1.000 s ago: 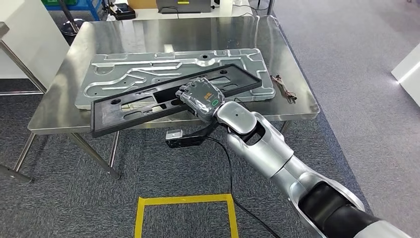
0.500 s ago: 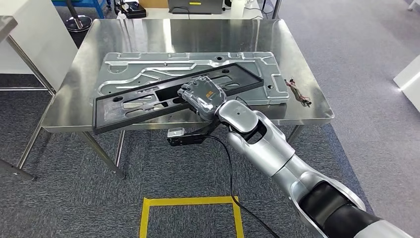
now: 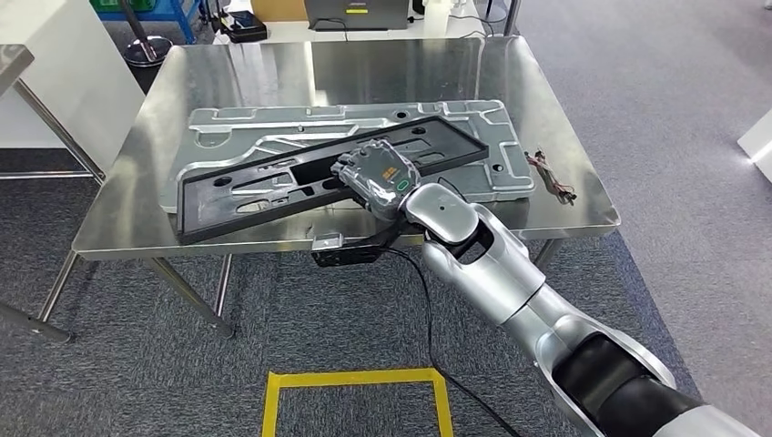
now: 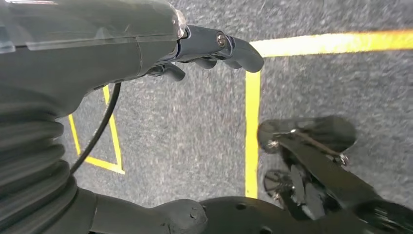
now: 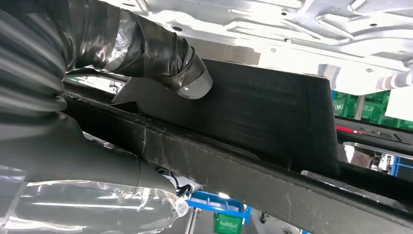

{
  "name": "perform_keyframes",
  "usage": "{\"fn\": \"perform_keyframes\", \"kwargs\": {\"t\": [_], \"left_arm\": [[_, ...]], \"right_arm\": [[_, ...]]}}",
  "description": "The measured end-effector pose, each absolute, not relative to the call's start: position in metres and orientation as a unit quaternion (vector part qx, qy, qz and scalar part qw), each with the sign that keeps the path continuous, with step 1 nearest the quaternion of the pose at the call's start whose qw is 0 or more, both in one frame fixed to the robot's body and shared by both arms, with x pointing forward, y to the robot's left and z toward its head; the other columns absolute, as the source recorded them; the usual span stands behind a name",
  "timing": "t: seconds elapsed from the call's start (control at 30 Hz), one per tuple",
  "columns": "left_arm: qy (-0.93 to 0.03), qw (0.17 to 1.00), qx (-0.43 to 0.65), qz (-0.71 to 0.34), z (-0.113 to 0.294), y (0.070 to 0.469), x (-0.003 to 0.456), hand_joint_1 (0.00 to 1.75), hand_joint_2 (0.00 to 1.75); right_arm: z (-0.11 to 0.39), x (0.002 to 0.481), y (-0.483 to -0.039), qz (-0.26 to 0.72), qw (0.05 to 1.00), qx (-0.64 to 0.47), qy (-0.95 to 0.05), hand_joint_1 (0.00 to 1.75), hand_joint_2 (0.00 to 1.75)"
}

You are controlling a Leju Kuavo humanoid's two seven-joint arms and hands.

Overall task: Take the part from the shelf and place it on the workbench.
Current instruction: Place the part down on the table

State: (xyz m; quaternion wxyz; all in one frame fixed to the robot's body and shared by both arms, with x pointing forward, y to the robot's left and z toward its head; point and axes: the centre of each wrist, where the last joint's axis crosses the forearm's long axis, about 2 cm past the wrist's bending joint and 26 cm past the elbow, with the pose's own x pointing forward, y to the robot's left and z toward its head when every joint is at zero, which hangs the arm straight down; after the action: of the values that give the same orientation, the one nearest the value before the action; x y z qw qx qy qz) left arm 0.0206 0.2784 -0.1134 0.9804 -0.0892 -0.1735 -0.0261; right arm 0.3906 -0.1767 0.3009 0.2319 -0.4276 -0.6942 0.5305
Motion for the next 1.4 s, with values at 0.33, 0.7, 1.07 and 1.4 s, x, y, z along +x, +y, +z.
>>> {"fn": "perform_keyframes", "kwargs": {"t": [0.33, 0.7, 1.07, 1.4], "left_arm": [[-0.175, 0.980, -0.089, -0.027, -0.113, 0.278, 0.021, 0.00, 1.75], [-0.177, 0.980, -0.091, -0.027, -0.113, 0.277, 0.023, 0.00, 1.75], [-0.173, 0.980, -0.090, -0.028, -0.113, 0.279, 0.021, 0.00, 1.75], [-0.174, 0.980, -0.091, -0.030, -0.113, 0.279, 0.022, 0.00, 1.75]], "right_arm": [[0.303, 0.392, -0.183, 0.527, 0.235, -0.433, -0.693, 1.75, 1.75], [0.301, 0.393, -0.187, 0.527, 0.239, -0.436, -0.689, 1.75, 1.75], [0.300, 0.393, -0.188, 0.530, 0.239, -0.434, -0.688, 1.75, 1.75], [0.298, 0.393, -0.191, 0.531, 0.243, -0.433, -0.687, 1.75, 1.75]]}}
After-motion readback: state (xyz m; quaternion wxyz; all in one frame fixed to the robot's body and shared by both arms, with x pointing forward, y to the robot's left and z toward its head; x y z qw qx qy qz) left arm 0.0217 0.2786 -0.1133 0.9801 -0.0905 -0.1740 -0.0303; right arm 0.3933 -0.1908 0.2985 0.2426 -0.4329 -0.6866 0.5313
